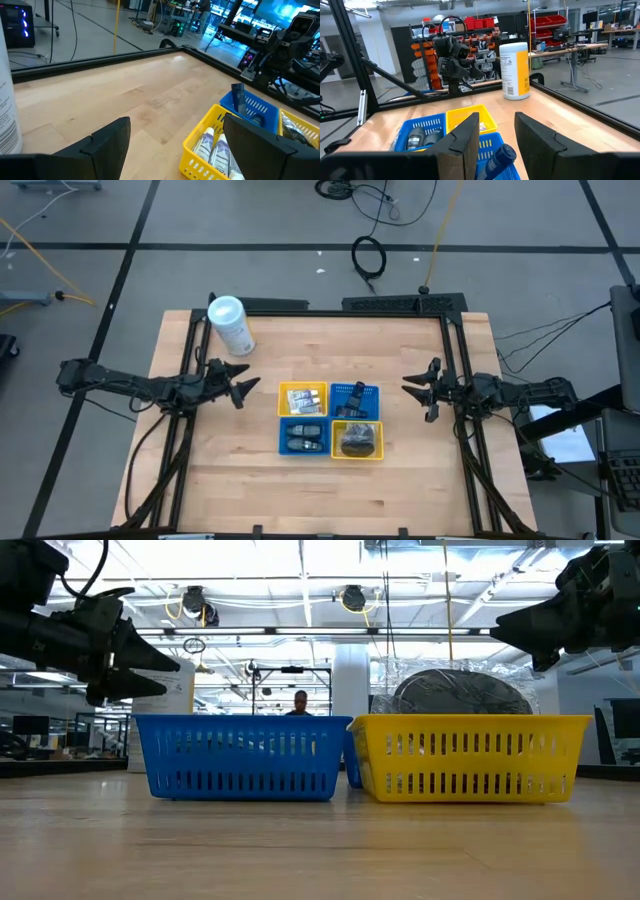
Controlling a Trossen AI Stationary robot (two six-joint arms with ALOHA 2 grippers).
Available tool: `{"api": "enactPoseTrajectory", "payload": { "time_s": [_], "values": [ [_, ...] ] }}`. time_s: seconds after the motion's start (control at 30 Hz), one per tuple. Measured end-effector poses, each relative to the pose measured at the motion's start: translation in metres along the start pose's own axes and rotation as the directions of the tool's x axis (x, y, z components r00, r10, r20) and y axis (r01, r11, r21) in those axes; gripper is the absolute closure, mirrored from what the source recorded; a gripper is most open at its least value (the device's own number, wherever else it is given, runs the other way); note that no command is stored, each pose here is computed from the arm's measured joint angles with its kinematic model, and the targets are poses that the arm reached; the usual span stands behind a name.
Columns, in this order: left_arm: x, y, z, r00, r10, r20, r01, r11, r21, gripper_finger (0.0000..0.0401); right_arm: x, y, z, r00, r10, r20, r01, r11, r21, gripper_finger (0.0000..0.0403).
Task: Pick & Place Travel size toiletries
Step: Return to Home Position
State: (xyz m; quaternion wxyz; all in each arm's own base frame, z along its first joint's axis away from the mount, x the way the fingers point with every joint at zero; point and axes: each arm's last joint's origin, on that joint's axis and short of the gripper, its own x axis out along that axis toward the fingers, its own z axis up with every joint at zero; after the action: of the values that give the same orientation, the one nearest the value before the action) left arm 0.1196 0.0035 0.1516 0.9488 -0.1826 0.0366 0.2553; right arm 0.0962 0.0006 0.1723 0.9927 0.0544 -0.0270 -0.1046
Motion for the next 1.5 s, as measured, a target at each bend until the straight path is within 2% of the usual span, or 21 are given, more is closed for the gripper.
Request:
{"api": "enactPoseTrajectory", "payload": {
  "time_s": [1.5],
  "values": [
    [0.0, 0.0, 0.0002, 1.0, 0.0, 0.001, 0.0, 1.0, 0.0, 0.0082, 0.0, 0.0, -0.0001, 1.0, 0.0, 0.0, 0.0, 1.0, 0.0, 0.0287]
  ]
}}
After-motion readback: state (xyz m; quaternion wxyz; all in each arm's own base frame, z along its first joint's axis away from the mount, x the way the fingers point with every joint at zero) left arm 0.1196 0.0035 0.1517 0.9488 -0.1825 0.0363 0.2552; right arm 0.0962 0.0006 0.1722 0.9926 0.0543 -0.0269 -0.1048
